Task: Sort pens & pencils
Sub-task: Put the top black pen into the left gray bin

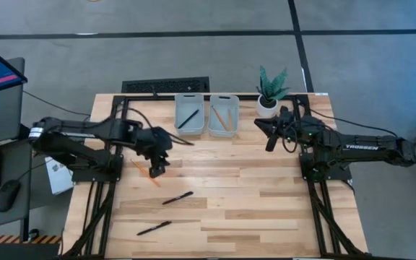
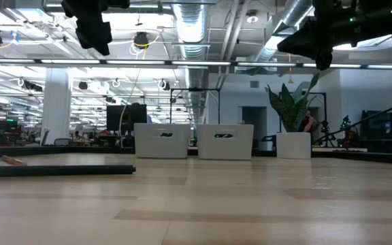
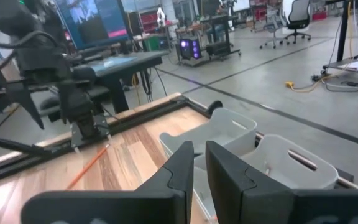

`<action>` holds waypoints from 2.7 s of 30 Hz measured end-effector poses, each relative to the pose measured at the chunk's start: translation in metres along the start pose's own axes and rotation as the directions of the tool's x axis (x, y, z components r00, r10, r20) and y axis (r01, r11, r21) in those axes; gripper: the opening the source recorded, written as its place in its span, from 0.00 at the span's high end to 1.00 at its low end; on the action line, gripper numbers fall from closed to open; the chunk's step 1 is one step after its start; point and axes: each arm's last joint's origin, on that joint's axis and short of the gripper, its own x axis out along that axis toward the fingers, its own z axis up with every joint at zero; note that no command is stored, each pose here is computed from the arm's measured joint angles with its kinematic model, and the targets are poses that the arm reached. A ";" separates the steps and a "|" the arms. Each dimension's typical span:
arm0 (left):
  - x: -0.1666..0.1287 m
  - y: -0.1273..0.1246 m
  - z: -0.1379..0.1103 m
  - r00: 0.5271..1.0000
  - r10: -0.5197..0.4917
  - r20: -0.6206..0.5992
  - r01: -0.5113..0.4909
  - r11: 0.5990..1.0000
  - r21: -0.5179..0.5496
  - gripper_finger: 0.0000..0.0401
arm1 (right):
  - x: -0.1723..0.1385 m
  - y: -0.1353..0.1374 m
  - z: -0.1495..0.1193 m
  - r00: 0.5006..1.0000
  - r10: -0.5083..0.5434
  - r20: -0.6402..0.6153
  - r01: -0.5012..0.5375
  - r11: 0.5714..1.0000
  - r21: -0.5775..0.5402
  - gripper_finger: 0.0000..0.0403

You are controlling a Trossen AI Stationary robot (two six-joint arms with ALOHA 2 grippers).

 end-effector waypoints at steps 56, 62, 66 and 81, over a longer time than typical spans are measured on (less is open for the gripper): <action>0.157 -0.083 0.000 0.948 0.146 -0.283 -0.196 0.968 -0.157 0.40 | -0.001 -0.002 -0.012 0.993 -0.019 -0.119 0.016 1.000 -0.023 0.84; 0.172 -0.082 -0.005 0.932 0.156 -0.327 -0.212 0.967 -0.144 0.40 | -0.001 -0.002 -0.012 0.993 -0.019 -0.120 0.016 1.000 -0.023 0.84; 0.182 -0.081 -0.009 0.918 0.159 -0.363 -0.221 0.966 -0.136 0.40 | -0.001 -0.002 -0.012 0.993 -0.019 -0.120 0.016 1.000 -0.023 0.84; 0.201 -0.081 -0.016 0.892 0.152 -0.425 -0.208 0.974 -0.090 0.40 | -0.001 -0.002 -0.012 0.992 -0.020 -0.124 0.017 1.000 -0.024 0.84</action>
